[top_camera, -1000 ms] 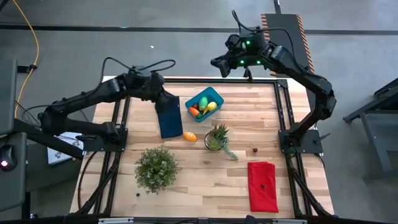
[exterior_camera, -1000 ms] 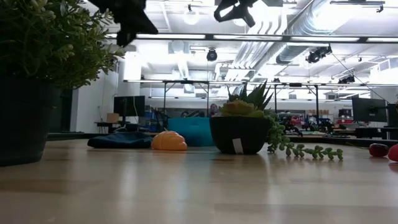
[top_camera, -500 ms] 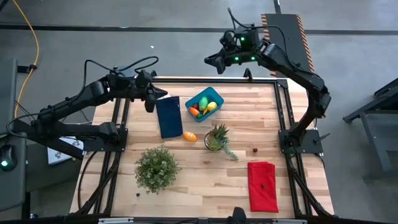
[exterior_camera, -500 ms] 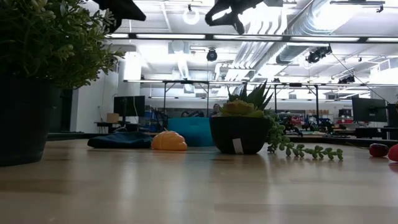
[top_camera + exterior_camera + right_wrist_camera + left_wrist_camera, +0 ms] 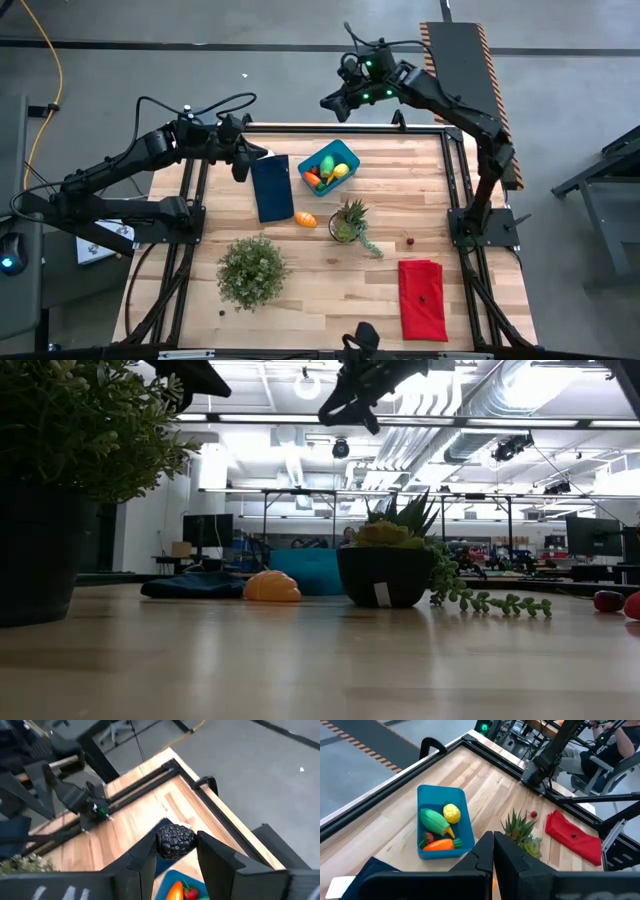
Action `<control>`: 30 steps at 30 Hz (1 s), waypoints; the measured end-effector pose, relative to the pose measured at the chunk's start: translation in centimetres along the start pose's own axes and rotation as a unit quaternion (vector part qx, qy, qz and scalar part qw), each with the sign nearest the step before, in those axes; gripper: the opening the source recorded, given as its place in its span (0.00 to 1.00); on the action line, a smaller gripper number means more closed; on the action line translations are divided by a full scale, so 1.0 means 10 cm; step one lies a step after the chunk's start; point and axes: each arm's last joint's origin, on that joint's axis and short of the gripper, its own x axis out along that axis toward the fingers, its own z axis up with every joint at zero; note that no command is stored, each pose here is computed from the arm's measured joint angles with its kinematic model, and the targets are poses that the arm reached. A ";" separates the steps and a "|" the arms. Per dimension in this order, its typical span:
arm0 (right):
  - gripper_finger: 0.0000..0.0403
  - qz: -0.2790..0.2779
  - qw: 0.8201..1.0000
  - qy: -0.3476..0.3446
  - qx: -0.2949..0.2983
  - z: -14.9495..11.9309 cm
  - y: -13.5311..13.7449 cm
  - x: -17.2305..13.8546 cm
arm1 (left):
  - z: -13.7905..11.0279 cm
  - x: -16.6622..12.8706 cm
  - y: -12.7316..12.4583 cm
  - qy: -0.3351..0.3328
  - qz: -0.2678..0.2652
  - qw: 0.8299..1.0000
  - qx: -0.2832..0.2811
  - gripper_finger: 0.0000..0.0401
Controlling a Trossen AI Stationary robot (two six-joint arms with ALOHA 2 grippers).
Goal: Pick and placing Produce into tupperware
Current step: Put the black raspberry into the blue bin
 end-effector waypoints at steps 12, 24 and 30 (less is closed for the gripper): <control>0.29 -0.032 0.993 0.112 -0.016 -0.04 -0.09 0.36 | 0.00 0.00 0.00 0.001 0.000 1.000 -0.009 0.00; 0.29 -0.066 0.971 0.224 -0.044 -0.35 0.01 0.67 | 0.00 0.00 0.00 0.000 0.000 1.000 -0.009 0.00; 0.29 -0.076 0.960 0.264 -0.057 -0.50 0.07 0.87 | 0.00 0.00 0.00 0.000 0.000 1.000 -0.009 0.00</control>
